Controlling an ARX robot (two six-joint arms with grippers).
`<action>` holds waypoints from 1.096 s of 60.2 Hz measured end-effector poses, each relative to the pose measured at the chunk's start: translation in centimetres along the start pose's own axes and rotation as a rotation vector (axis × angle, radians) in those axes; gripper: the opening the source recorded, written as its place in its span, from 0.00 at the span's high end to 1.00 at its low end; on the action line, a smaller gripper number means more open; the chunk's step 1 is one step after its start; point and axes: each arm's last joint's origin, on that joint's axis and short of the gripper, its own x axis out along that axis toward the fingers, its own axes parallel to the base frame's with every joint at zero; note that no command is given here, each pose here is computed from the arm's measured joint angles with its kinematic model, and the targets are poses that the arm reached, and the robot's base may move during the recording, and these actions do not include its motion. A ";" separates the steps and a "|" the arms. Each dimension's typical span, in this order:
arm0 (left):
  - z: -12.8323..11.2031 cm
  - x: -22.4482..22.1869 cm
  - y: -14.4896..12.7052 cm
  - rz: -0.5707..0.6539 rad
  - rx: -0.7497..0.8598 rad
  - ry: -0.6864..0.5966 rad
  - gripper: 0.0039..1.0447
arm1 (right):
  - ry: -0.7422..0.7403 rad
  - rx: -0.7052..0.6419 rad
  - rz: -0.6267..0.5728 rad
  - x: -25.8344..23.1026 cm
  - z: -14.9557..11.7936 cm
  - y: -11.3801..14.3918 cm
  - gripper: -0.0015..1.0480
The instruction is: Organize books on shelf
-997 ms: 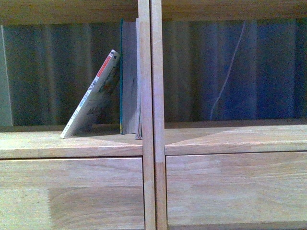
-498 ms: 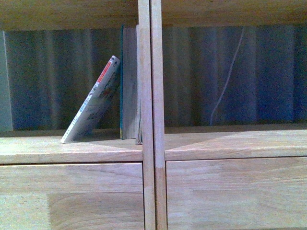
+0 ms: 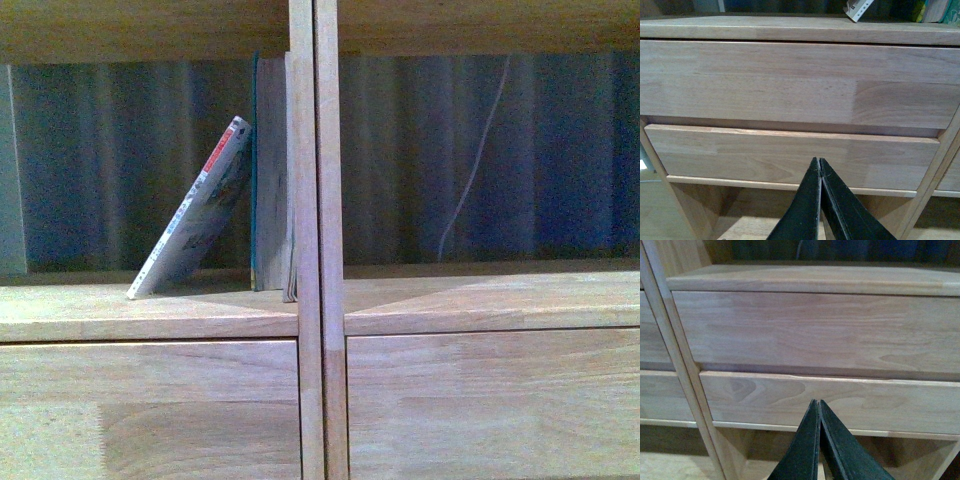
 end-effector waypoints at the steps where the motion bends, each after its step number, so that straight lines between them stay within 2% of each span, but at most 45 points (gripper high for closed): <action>1: -0.3 -0.2 0.0 0.000 0.000 0.009 0.98 | 0.004 0.000 0.000 0.0 -0.2 0.0 0.97; 14: -1.2 -0.7 0.0 -0.001 0.000 -0.016 0.98 | 0.002 0.000 -0.001 0.0 -1.0 0.0 0.97; 46: -1.2 -0.7 0.0 -0.001 -0.002 -0.020 0.97 | -0.007 0.001 -0.001 -0.1 -2.5 0.0 0.97; 51: -1.2 -0.7 0.0 -0.001 -0.001 -0.019 0.82 | -0.007 0.000 -0.001 -0.1 -2.5 0.0 0.96; 66: -1.2 -0.7 0.0 -0.001 -0.001 -0.020 0.41 | -0.008 0.001 -0.001 -0.1 -2.5 0.0 0.57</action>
